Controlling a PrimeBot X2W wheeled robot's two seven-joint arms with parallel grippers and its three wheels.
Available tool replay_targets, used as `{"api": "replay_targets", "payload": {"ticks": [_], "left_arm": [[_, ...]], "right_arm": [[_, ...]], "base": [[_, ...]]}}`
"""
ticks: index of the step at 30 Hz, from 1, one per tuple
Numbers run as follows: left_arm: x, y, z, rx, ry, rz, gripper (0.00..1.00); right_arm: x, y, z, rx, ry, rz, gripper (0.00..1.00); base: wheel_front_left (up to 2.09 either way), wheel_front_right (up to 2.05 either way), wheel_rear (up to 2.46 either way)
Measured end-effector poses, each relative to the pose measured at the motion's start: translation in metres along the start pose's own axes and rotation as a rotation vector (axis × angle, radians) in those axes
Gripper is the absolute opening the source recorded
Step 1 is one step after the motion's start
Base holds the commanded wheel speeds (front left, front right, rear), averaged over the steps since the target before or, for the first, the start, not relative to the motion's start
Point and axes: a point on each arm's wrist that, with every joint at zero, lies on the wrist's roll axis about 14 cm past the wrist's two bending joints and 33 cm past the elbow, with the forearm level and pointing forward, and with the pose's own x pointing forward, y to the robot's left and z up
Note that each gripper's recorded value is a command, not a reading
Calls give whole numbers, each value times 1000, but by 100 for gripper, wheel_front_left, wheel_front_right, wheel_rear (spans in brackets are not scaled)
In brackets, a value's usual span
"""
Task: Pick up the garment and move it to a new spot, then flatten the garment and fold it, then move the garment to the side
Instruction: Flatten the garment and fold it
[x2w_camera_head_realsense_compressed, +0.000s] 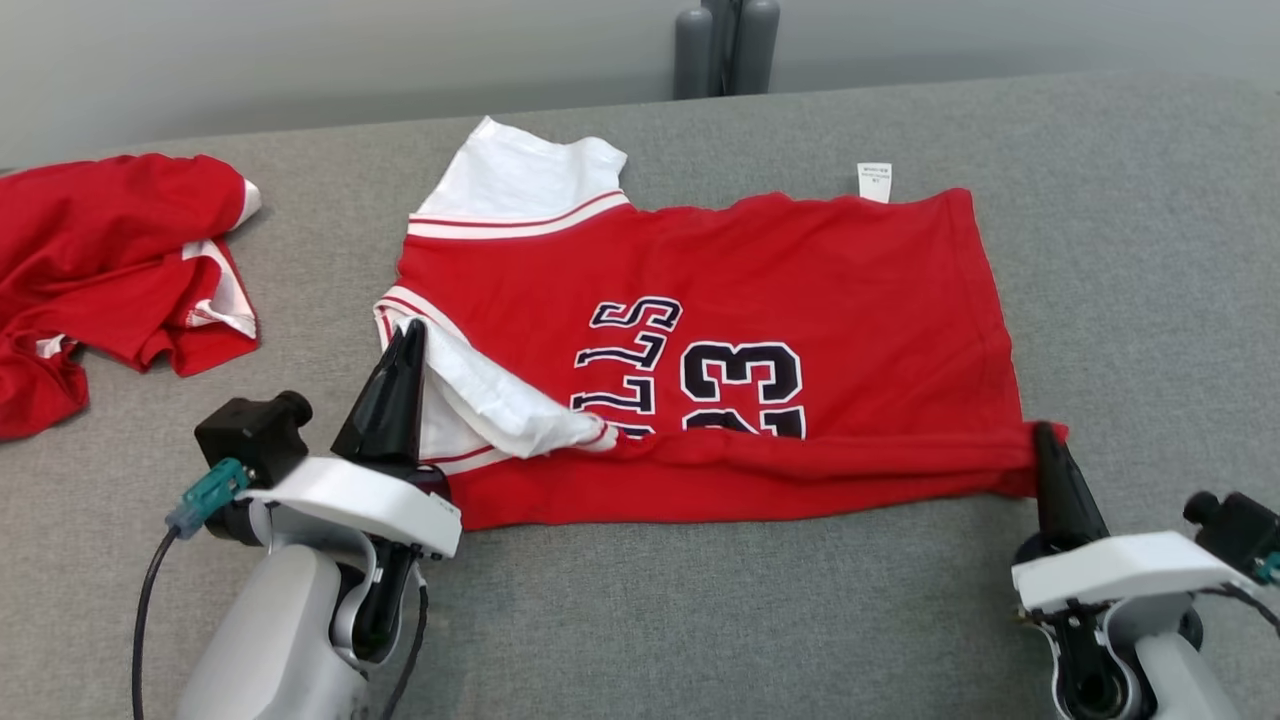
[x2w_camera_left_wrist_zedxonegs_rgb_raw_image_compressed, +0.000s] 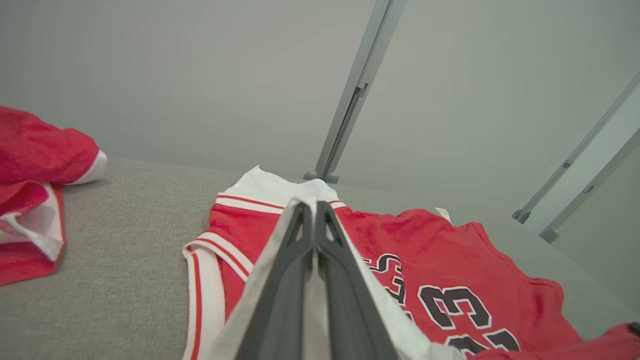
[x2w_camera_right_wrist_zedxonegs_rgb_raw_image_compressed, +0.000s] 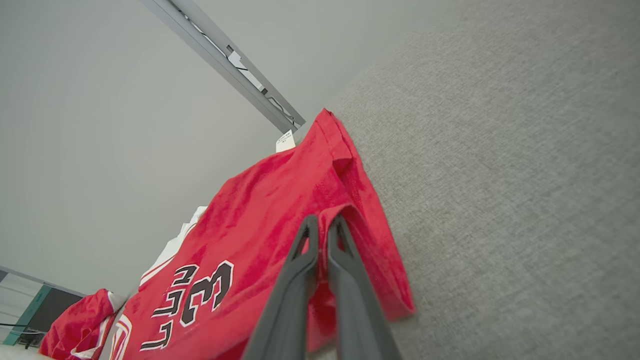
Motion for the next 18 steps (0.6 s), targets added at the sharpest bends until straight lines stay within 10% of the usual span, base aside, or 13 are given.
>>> {"api": "replay_targets", "payload": {"ticks": [18], "left_arm": [[31, 12, -6, 31, 22, 29, 0]], "right_arm": [[39, 3, -11, -59, 43, -12, 0]], "base": [[0, 0, 0]]}}
